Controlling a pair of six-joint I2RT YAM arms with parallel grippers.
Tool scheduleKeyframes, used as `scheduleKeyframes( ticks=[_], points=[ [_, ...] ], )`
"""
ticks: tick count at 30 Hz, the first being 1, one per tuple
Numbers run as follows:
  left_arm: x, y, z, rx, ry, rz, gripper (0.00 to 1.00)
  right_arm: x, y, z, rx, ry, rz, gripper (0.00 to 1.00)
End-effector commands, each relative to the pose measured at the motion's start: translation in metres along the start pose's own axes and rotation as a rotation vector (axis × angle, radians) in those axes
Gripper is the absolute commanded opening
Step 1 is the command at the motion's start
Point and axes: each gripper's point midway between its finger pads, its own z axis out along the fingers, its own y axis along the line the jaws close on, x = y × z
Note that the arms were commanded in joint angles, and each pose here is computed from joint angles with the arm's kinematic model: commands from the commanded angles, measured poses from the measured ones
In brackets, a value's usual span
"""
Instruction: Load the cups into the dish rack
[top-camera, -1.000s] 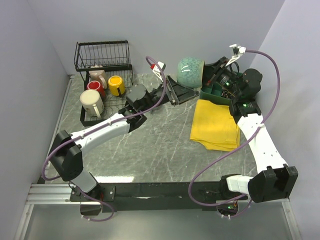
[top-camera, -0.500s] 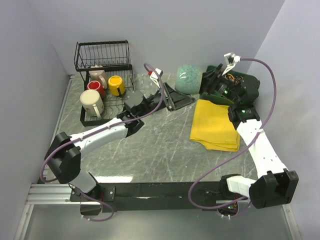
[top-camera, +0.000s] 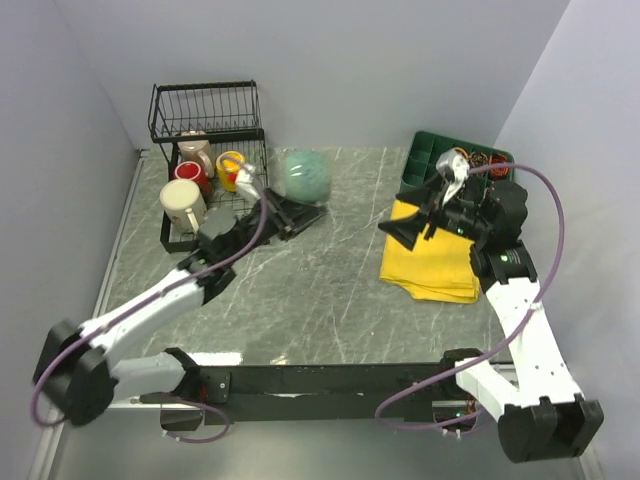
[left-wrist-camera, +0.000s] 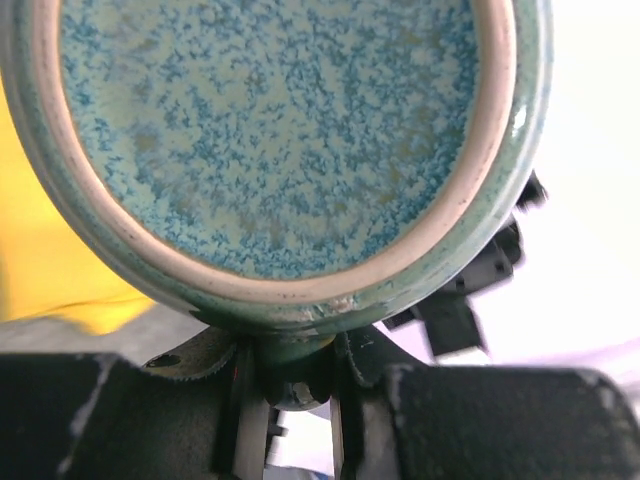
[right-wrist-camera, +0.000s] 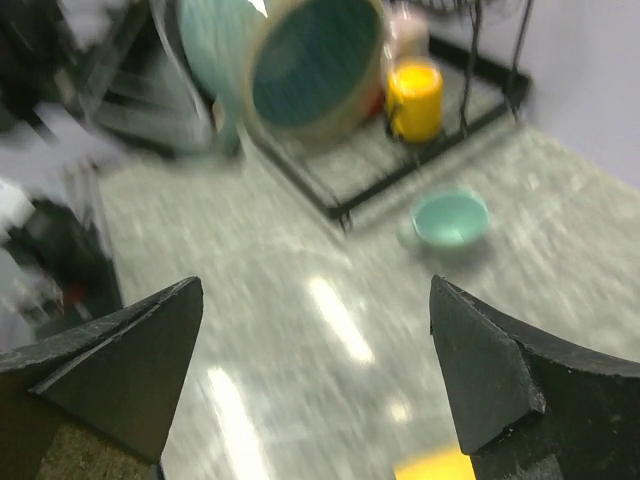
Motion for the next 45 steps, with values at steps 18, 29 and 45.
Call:
scheduleKeyframes(
  ticks=[18,29,45],
  points=[
    [-0.161,0.143,-0.110,-0.698,-0.450,0.238,0.01,0.115,-0.050,-0.058,0.111,0.197,0.075,1.00],
    [-0.192,0.198,-0.105,-0.858,-0.484,0.247,0.01,0.110,-0.050,-0.064,0.132,0.168,0.078,1.00],
    [-0.217,0.262,-0.101,-1.068,-0.518,0.213,0.01,0.108,-0.055,-0.069,0.155,0.155,0.091,1.00]
  ],
)
